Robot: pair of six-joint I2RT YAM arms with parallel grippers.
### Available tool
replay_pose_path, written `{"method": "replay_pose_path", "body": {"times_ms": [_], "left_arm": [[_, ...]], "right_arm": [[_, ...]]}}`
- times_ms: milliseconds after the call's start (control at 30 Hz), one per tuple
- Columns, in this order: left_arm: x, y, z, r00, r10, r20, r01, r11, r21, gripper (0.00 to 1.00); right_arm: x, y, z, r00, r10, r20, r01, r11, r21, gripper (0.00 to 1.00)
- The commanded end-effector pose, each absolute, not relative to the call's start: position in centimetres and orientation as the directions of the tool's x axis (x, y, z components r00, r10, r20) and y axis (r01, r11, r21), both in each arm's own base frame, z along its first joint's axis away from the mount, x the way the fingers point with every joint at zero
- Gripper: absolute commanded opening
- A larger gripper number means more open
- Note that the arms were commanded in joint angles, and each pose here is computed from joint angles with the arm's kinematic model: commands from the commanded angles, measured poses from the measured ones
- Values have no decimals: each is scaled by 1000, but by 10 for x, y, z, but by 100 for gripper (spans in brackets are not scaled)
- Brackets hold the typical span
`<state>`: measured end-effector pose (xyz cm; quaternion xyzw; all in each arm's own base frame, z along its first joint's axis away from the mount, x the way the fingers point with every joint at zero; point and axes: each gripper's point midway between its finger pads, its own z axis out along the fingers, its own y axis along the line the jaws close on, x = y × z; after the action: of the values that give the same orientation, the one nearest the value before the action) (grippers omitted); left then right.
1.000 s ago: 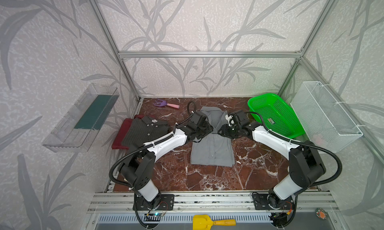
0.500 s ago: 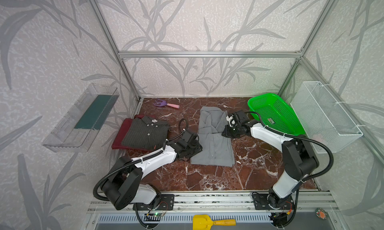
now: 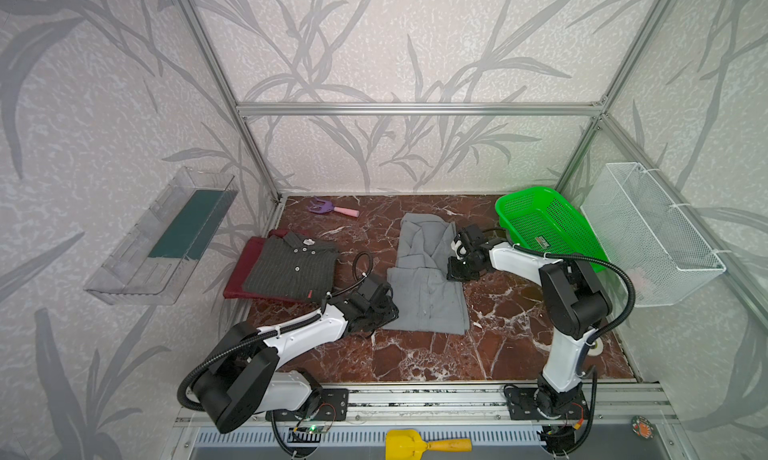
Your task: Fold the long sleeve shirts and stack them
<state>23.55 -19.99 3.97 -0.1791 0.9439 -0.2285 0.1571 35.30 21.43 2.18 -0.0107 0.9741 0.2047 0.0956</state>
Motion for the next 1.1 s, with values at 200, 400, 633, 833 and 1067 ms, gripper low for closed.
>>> {"method": "replay_pose_path", "body": {"times_ms": [200, 400, 633, 833, 1067], "left_arm": [[285, -191, 46, -875, -377, -304, -236, 880, -412, 55], [330, -199, 67, -883, -338, -326, -190, 892, -410, 56], [367, -226, 97, -897, -285, -337, -103, 877, -469, 56], [369, -220, 155, -863, -256, -436, -12, 872, -489, 57], [316, -182, 166, -825, -282, -490, -12, 876, -483, 59]], "right_arm": [[283, 206, 9, -993, -5, -118, -52, 918, 394, 11], [213, 233, 15, -991, -75, -109, -114, 901, 418, 10], [142, 297, 43, -982, -108, -154, -173, 838, 517, 13], [133, 322, 100, -946, -199, -255, -310, 785, 536, 19], [167, 313, 129, -874, -261, -410, -437, 793, 425, 27]]}}
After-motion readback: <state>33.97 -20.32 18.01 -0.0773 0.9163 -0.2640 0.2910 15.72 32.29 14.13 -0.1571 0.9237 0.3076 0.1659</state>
